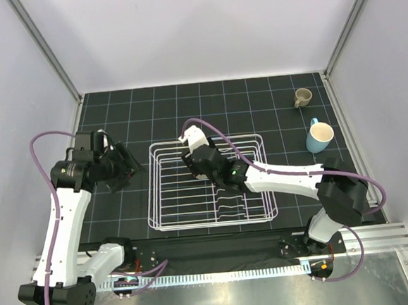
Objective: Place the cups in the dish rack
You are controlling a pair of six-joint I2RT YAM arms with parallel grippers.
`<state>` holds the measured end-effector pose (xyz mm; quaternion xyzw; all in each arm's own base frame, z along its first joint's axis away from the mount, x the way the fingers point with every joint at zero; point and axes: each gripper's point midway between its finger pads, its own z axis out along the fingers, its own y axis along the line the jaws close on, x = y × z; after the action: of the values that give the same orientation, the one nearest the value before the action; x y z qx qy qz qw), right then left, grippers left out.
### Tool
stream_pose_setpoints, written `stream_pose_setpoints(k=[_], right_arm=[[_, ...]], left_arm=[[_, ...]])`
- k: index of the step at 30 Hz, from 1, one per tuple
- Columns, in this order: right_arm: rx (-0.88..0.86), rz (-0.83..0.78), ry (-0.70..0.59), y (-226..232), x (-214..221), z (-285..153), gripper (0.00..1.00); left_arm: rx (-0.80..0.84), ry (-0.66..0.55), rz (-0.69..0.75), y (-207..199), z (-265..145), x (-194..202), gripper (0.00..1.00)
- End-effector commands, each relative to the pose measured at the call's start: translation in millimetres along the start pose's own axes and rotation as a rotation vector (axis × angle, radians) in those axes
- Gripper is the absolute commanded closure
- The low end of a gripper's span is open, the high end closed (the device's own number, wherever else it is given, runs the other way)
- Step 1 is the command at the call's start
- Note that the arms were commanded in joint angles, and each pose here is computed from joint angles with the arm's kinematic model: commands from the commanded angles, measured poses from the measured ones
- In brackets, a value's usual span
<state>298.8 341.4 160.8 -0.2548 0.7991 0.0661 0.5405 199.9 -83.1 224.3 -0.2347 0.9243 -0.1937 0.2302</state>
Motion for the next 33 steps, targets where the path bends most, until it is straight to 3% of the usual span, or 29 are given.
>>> stream_pose_setpoints(k=[1, 6, 12, 14, 19, 30, 33], right_arm=[[0.03, 0.021, -0.037, -2.6, -8.7, 4.4, 0.96], [0.014, 0.018, -0.008, 2.3, 0.4, 8.3, 0.95], [0.003, 0.018, 0.031, 5.2, 9.2, 8.4, 0.79], [-0.009, 0.021, 0.037, 8.2, 9.5, 7.9, 0.65], [-0.036, 0.013, 0.085, 10.8, 14.6, 3.2, 0.5], [-0.081, 0.025, 0.108, 18.5, 20.1, 0.3, 0.45], [-0.072, 0.032, 0.104, 16.6, 15.4, -1.1, 0.26]], left_arm=[[-0.037, -0.033, 0.081, 0.8, -6.2, -8.6, 0.35], [-0.034, -0.039, 0.093, 0.0, -4.7, -8.6, 0.34], [-0.044, -0.066, 0.094, 1.8, -10.7, -11.3, 0.34], [-0.059, -0.079, 0.09, 3.6, -13.3, -13.8, 0.34], [-0.065, -0.12, 0.075, -1.4, -19.5, -25.6, 0.34], [-0.039, -0.092, 0.052, -13.0, -12.7, -29.8, 0.34], [-0.051, -0.098, 0.052, -11.4, -12.6, -31.2, 0.33]])
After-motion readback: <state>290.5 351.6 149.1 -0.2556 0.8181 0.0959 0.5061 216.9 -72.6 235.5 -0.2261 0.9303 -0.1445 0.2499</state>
